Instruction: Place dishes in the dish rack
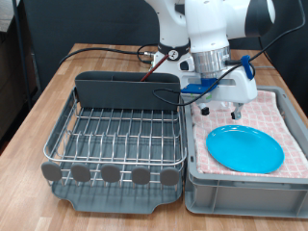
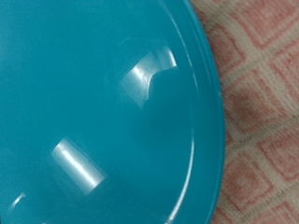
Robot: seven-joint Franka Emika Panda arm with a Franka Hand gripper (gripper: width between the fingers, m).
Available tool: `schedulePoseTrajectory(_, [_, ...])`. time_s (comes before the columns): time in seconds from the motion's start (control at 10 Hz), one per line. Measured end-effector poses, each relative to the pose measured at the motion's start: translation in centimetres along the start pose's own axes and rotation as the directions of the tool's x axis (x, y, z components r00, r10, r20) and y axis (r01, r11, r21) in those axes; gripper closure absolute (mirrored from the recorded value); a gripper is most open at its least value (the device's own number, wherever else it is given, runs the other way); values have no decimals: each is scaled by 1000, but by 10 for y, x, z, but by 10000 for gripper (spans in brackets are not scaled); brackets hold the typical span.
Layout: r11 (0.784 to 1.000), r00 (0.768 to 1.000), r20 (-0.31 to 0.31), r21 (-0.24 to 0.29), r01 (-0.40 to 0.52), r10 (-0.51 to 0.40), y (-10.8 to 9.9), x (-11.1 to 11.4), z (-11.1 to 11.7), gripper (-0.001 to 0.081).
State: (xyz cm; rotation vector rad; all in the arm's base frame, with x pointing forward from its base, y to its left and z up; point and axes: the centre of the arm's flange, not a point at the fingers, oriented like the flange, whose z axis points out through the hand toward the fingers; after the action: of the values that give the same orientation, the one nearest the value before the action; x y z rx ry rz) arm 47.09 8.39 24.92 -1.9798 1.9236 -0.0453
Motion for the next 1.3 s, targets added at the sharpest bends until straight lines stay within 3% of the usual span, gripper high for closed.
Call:
schedulePoseTrajectory(0.7, [1000, 999, 28, 1, 23, -23, -16, -4, 32, 4])
schedulePoseTrajectory(1.2, [999, 999, 31, 19, 37, -37, -23, -12, 41, 4])
schedulePoseTrajectory(1.3, [999, 999, 31, 19, 37, -38, -23, -12, 41, 92])
